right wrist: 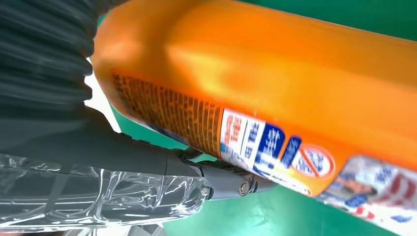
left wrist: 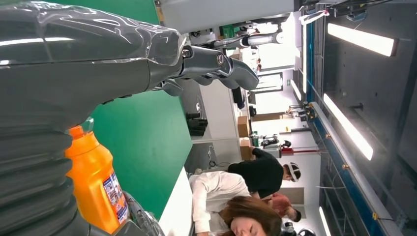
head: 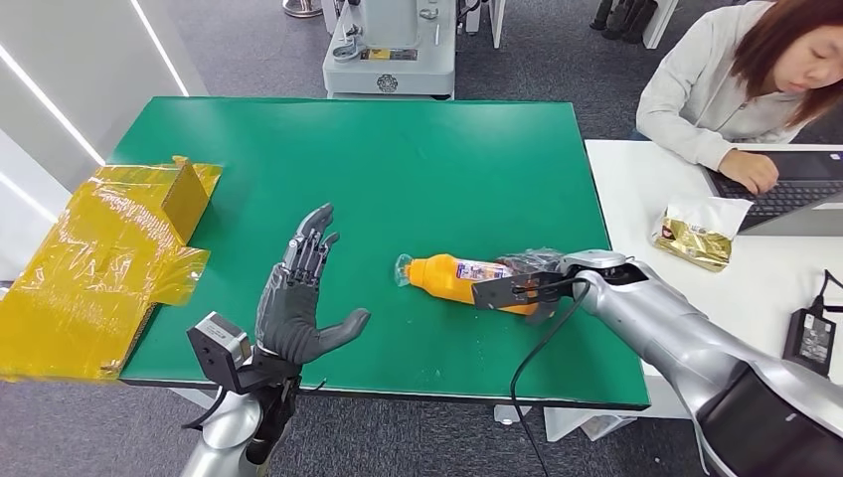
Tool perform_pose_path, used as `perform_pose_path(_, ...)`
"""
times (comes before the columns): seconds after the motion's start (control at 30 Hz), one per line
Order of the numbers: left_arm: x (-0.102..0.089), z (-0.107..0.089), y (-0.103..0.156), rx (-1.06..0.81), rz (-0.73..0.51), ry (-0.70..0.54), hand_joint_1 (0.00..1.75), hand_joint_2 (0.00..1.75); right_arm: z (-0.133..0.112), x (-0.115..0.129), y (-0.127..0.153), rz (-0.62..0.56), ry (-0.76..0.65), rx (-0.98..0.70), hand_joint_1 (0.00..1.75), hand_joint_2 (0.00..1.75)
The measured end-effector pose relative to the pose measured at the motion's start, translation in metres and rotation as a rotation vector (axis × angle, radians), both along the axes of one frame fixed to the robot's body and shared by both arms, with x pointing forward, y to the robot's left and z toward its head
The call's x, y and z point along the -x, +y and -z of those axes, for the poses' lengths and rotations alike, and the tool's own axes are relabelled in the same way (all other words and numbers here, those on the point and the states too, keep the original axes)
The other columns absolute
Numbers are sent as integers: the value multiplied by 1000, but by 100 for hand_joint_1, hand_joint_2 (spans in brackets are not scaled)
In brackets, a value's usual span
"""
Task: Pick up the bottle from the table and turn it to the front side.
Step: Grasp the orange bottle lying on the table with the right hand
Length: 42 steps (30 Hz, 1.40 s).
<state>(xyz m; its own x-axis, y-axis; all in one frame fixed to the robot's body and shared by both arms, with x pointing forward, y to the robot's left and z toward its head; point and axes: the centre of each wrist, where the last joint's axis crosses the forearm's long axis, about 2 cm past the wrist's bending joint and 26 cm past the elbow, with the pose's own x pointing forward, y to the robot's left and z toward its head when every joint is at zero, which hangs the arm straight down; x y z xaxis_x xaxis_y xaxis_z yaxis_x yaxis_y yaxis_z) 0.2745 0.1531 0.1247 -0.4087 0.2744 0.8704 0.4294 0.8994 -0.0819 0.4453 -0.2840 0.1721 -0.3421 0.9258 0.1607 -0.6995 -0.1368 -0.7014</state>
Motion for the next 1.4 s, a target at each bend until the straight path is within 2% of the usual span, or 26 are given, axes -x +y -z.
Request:
perform_pose_path(0.1, 1, 1, 0, -3, -4, 1, 0, 175, 6, 4, -4, 1, -12, 5, 113, 175)
perform_pose_path(0.13, 1, 1, 0, -4, -6, 1, 0, 175, 8, 4, -4, 0, -14, 7, 141, 175)
perform_pose_path(0.2, 1, 1, 0, -7, -10, 0, 0, 175, 9, 5, -5, 0, -24, 7, 150, 175)
perform_pose_path(0.3, 4, 4, 1, -14, -14, 5, 0, 175, 10, 6, -7, 5, -41, -13, 156, 175)
perform_pose_path(0.6, 14, 12, 5, -20, -30, 24, 0, 175, 30, 19, -17, 40, -95, -107, 159, 175)
perform_pose_path(0.77, 13, 11, 6, -21, -36, 19, 0, 175, 39, 26, -16, 65, -99, -213, 174, 175)
perform_pose_path(0.87, 13, 9, 7, -48, -61, 0, 0, 175, 49, 37, -14, 106, -70, -395, 175, 175)
perform_pose_path(1.03, 7, 3, 12, -151, -173, -60, 0, 175, 75, 70, -1, 168, -58, -740, 175, 175)
perform_pose_path(1.27, 3, 2, 24, -270, -337, -129, 0, 175, 103, 133, 44, 223, -79, -1130, 172, 175)
perform_pose_path(1.4, -2, 3, 27, -283, -326, -124, 0, 175, 104, 154, 69, 270, -88, -1269, 171, 175)
